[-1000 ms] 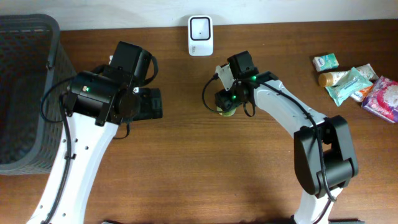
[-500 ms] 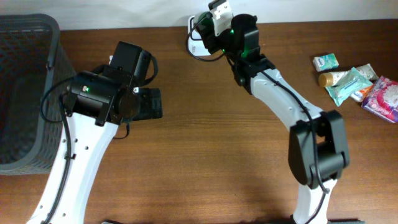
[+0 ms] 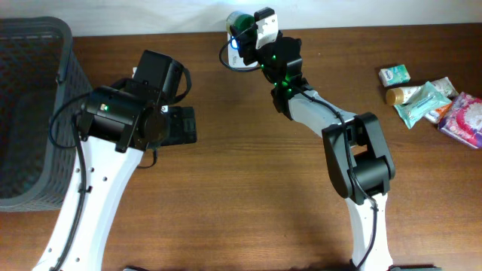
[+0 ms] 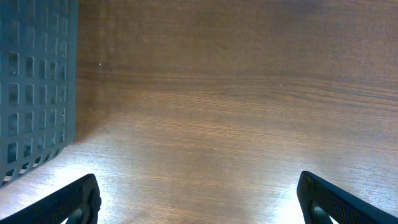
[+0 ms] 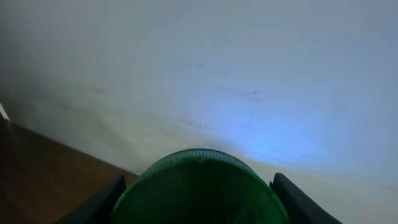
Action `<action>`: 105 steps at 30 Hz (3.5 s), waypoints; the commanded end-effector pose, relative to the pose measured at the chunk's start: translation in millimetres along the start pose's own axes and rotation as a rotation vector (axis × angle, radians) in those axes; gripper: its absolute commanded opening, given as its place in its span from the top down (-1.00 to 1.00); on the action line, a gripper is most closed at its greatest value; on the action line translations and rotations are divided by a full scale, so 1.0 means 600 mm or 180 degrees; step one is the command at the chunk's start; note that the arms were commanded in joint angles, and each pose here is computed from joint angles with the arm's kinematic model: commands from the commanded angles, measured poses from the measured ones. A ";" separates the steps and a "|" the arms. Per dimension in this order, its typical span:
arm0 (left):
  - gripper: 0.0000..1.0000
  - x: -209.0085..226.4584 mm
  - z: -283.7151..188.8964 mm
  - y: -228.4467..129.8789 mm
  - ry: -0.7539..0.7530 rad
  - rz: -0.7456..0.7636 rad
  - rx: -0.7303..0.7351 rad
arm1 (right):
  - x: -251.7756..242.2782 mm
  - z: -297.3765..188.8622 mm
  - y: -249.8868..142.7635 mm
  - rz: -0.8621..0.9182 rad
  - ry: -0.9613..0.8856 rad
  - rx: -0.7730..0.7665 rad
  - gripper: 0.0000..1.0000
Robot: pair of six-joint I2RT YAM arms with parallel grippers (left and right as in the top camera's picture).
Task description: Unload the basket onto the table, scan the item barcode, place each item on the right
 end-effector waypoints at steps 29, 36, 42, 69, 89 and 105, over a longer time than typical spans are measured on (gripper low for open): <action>-0.98 0.003 -0.001 0.000 0.0032 0.0001 -0.0013 | -0.583 -0.551 0.073 0.1475 -0.3680 0.1782 0.20; -0.98 0.003 -0.001 0.000 0.0032 0.0001 -0.0013 | -0.558 -0.600 0.070 0.1680 -0.3824 0.2165 0.14; -0.98 0.003 -0.001 0.000 0.0032 0.0001 -0.0013 | -0.540 -0.645 0.044 0.1659 -0.4266 0.2693 0.12; -0.98 0.003 -0.001 0.000 0.0032 0.0001 -0.0013 | -0.428 -0.658 0.189 0.1637 -0.3710 0.1930 -0.97; -0.98 0.003 -0.001 0.000 0.0032 0.0001 -0.0013 | -0.084 -0.795 0.130 0.2340 -0.2642 0.1746 -0.97; -0.98 0.003 -0.001 0.000 0.0032 0.0001 -0.0012 | -0.109 -0.745 0.079 0.2419 -0.2460 0.2302 -0.97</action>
Point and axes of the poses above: each gripper's point midway between its finger pads, its own z axis out along the fingers, its own x axis along the line the jaws close on, y = z × x, the point moved 6 cm from there along -z, back along the fingers, and after that the axes turned 4 degrees about z, right-handed, at the moved point
